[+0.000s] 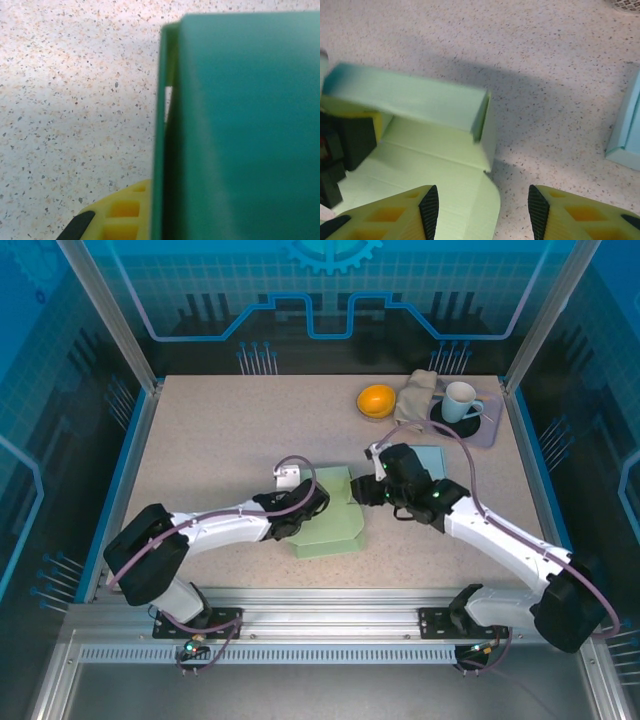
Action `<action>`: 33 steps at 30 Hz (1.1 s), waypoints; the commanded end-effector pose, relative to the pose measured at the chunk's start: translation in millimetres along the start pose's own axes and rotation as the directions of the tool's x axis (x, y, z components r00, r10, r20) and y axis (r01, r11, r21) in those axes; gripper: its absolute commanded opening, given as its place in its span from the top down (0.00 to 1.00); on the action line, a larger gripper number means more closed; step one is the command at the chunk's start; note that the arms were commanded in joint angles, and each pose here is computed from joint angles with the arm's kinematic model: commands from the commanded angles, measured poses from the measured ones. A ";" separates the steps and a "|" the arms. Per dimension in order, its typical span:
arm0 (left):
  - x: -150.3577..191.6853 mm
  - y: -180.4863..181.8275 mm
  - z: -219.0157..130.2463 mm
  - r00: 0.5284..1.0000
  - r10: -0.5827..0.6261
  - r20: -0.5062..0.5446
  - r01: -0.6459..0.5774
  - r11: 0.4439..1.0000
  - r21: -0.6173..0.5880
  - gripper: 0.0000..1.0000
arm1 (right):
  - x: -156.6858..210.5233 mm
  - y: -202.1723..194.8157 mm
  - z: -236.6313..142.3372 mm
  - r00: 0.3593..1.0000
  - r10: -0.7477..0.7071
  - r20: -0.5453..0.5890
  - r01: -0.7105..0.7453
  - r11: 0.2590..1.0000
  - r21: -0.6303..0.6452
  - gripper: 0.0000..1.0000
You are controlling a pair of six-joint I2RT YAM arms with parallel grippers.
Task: Fold the paper box
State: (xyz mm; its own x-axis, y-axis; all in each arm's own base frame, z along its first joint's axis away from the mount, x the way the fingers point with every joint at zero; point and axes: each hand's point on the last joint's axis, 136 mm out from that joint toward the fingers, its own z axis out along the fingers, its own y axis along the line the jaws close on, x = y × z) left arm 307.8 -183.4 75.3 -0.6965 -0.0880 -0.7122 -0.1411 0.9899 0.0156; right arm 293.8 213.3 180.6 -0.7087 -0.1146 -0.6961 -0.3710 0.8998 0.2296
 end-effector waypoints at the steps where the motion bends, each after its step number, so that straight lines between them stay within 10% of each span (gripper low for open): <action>1: -3.6 -12.7 6.1 0.997 0.033 0.071 -0.038 0.996 0.081 0.93 | -5.7 6.6 4.3 0.996 0.075 -0.057 -0.078 0.995 -0.054 0.47; 19: 35.7 -17.4 29.1 0.989 0.125 0.078 -0.137 0.977 0.166 0.91 | 48.0 0.6 61.9 0.965 0.183 -0.189 -0.189 0.982 -0.015 0.51; 28: 45.8 -16.6 33.9 0.987 0.147 0.060 -0.155 0.973 0.173 0.88 | 77.5 -12.8 71.9 0.955 0.189 -0.228 -0.183 0.982 0.050 0.69; 33: 44.9 -18.9 25.6 0.991 0.127 0.033 -0.131 0.970 0.204 0.73 | 86.1 -16.4 70.3 0.956 0.189 -0.223 -0.173 0.981 0.088 0.69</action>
State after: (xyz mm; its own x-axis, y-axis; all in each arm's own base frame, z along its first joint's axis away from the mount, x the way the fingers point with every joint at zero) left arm 307.0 -202.3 31.1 -0.6474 0.0264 -0.7617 0.0689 0.9973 -0.0241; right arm 303.8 236.6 106.3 -0.8321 0.0025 -0.5547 -0.2422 0.8980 0.3674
